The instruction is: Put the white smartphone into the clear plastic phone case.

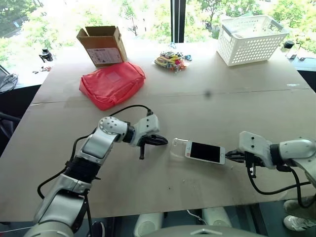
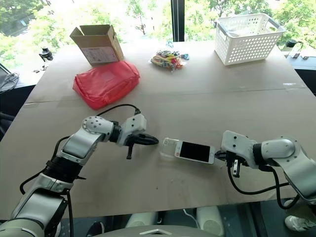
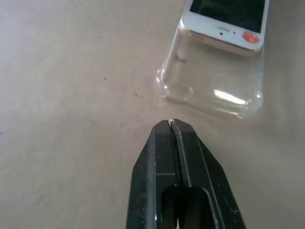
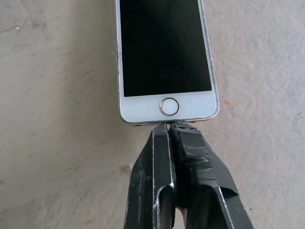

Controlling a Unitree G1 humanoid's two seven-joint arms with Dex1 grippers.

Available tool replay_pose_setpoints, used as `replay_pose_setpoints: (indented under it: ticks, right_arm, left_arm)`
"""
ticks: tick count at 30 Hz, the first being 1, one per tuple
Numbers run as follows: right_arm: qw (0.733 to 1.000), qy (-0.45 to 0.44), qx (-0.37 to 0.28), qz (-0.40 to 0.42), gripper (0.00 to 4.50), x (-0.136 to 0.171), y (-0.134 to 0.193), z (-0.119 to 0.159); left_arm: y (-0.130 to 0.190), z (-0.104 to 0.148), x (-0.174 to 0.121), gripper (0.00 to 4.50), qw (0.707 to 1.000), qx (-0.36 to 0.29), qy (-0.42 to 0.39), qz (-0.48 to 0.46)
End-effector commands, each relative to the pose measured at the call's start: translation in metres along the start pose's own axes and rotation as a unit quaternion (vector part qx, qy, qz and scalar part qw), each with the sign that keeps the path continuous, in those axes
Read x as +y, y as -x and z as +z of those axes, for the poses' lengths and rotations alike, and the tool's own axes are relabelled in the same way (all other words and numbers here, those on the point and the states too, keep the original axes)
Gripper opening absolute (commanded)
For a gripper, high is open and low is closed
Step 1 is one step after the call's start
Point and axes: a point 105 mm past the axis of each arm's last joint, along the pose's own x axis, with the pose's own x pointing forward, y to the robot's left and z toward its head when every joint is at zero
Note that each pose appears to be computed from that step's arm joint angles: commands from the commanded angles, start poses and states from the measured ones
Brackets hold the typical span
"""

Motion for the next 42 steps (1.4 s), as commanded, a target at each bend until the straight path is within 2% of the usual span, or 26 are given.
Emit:
replay_pose_setpoints:
  ticks: [1, 9, 19, 26, 34, 39, 42]
  right_arm:
    - [1.000, 0.014, -0.005, -0.006, 0.09, -0.001, 0.003, 0.004]
    - [1.000, 0.020, -0.017, -0.002, 0.09, 0.000, -0.001, 0.011]
    - [0.999, 0.018, -0.027, -0.003, 0.09, 0.000, 0.002, 0.018]
    - [0.995, 0.017, -0.100, -0.009, 0.09, -0.005, 0.001, 0.050]
    - [0.980, -0.024, -0.197, 0.012, 0.09, -0.002, -0.043, 0.079]
    - [0.978, -0.033, -0.207, 0.017, 0.09, -0.005, -0.072, 0.085]
    - [0.975, -0.042, -0.219, 0.010, 0.09, -0.011, -0.078, 0.091]
  left_arm:
    - [-0.008, 0.012, -0.009, 0.00, 1.000, -0.012, -0.021, -0.018]
    - [-0.023, 0.015, -0.015, 0.00, 0.999, -0.022, -0.022, -0.033]
    - [-0.026, -0.001, -0.013, 0.00, 0.999, -0.006, -0.020, -0.026]
    - [-0.022, -0.007, -0.013, 0.00, 1.000, -0.004, -0.015, -0.020]
    - [-0.024, -0.013, -0.013, 0.00, 1.000, -0.009, -0.003, -0.012]
    - [-0.022, -0.020, -0.014, 0.00, 1.000, -0.010, 0.012, -0.002]
    - [-0.021, -0.021, -0.014, 0.00, 1.000, -0.011, 0.016, 0.001]
